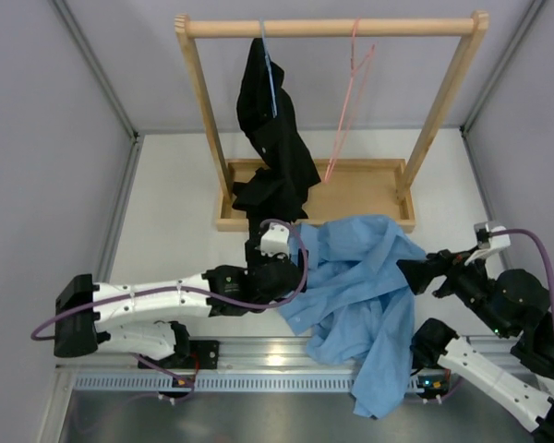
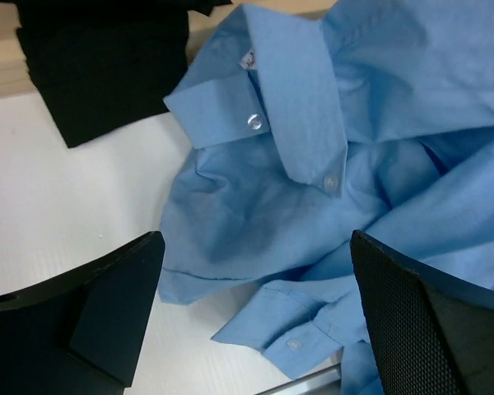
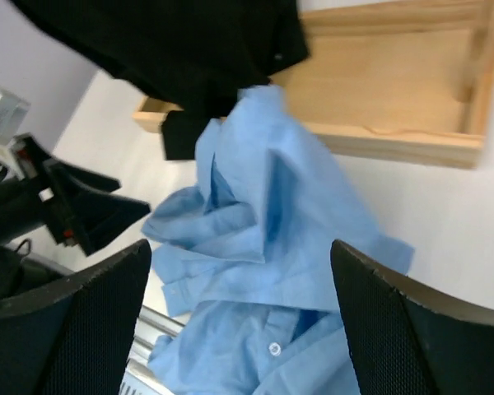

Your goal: Place the shirt on the hanger

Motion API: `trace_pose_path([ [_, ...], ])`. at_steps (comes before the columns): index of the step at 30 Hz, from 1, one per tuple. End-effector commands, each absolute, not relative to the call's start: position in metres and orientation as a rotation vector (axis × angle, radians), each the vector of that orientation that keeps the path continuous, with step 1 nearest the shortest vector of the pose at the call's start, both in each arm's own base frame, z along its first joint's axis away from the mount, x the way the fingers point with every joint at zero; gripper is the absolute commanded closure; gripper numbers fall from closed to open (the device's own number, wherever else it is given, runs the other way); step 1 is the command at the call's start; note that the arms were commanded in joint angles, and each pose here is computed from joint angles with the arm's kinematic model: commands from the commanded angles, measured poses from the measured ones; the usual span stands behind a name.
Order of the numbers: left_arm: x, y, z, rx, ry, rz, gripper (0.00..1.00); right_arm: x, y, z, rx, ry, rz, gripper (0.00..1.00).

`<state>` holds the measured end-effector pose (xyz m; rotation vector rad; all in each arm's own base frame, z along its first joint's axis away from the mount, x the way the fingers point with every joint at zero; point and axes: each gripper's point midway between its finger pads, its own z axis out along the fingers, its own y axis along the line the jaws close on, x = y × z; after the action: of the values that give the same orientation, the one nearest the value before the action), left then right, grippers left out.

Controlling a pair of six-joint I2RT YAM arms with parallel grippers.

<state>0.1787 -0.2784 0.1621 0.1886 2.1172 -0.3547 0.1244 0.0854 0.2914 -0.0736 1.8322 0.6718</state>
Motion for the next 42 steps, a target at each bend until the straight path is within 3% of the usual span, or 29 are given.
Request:
trace_pose_path([
  [1,0.175,-0.3,0.18,0.097,2.087,-0.552,0.02,0.131,0.041,0.302,0.085,1.832,0.476,0.13],
  [4,0.177,-0.279,0.184,0.005,2.048,-0.557,0.02,0.138,0.051,0.33,0.005,1.811,0.456,0.18],
  [7,0.178,-0.251,0.186,-0.078,2.002,-0.564,0.02,0.157,0.099,0.339,-0.179,1.88,0.491,0.22],
  [11,0.175,-0.218,0.19,-0.147,1.978,-0.556,0.02,0.197,0.175,0.298,-0.353,2.026,0.531,0.28],
  [16,0.168,-0.195,0.202,-0.153,1.955,-0.595,0.02,0.236,0.233,0.24,-0.416,2.094,0.507,0.26],
  [24,0.161,-0.187,0.199,-0.11,1.956,-0.634,0.02,0.299,0.262,0.169,-0.449,2.158,0.203,0.23],
  [30,0.159,-0.193,0.185,-0.068,1.998,-0.608,0.02,0.324,0.262,0.138,-0.416,2.15,0.087,0.3],
  [33,0.157,-0.197,0.181,-0.049,2.016,-0.604,0.02,0.331,0.248,0.131,-0.339,2.13,0.011,0.43],
  [34,0.157,-0.197,0.181,-0.044,2.019,-0.605,0.02,0.332,0.242,0.132,-0.305,2.109,-0.003,0.6],
  [37,0.156,-0.198,0.179,-0.042,2.025,-0.601,0.02,0.327,0.239,0.143,-0.252,2.064,0.059,0.83],
  [38,0.156,-0.198,0.178,-0.041,2.026,-0.599,0.02,0.326,0.237,0.148,-0.232,2.051,0.074,0.98],
  [42,0.157,-0.199,0.178,-0.034,2.028,-0.595,0.02,0.317,0.223,0.174,-0.178,1.99,0.111,1.0],
])
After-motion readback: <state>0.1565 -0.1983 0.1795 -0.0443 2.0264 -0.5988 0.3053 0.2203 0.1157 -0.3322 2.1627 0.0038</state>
